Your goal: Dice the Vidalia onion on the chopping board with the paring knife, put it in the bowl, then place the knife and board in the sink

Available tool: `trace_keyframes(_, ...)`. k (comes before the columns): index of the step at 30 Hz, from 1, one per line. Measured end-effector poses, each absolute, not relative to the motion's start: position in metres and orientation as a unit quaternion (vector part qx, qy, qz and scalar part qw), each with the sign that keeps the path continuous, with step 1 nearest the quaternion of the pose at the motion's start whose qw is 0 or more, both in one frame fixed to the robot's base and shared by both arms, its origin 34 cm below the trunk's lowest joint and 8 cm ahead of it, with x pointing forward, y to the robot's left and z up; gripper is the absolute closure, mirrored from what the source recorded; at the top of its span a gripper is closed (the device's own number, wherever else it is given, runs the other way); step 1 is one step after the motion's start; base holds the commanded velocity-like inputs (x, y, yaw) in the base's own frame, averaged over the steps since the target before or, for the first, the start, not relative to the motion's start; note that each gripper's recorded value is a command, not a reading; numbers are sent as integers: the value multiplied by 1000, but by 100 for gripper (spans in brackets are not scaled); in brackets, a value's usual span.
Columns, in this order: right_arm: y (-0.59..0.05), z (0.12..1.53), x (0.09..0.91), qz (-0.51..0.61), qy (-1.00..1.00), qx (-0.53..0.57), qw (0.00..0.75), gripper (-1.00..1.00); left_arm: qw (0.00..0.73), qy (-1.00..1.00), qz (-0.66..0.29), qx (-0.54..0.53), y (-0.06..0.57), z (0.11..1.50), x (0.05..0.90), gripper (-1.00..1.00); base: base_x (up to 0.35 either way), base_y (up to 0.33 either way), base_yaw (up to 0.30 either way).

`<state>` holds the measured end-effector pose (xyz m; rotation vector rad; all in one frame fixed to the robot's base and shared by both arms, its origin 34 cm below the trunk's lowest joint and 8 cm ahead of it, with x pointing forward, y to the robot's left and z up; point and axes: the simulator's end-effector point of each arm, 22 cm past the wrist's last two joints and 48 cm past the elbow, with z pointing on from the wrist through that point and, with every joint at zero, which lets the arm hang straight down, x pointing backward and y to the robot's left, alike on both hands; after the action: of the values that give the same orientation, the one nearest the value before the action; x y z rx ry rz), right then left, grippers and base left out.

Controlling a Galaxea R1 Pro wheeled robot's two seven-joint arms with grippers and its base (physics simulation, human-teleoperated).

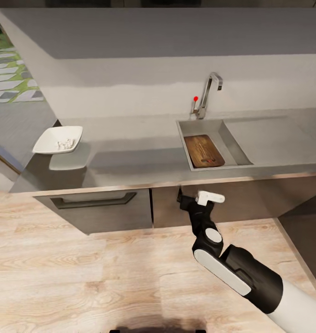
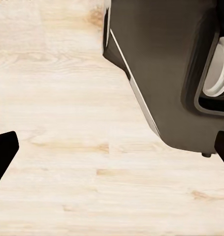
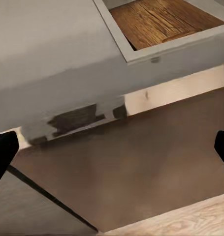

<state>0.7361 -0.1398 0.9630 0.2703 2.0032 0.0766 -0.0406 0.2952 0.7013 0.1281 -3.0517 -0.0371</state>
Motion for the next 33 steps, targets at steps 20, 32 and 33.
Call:
trace_keyframes(20,-222,736,545,-41,899,15,437,-100,-45,-997,-47,31,324,687,62,-100,-4,0,0)
trace_keyframes(32,-332,641,428,-28,941,57,332,-100,-54,-997,-51,26,332,673,104,-100,0,0,0)
trace_keyframes(33,-332,637,414,-22,944,67,321,-100,-42,-997,-55,26,335,665,106,-100,0,0,0)
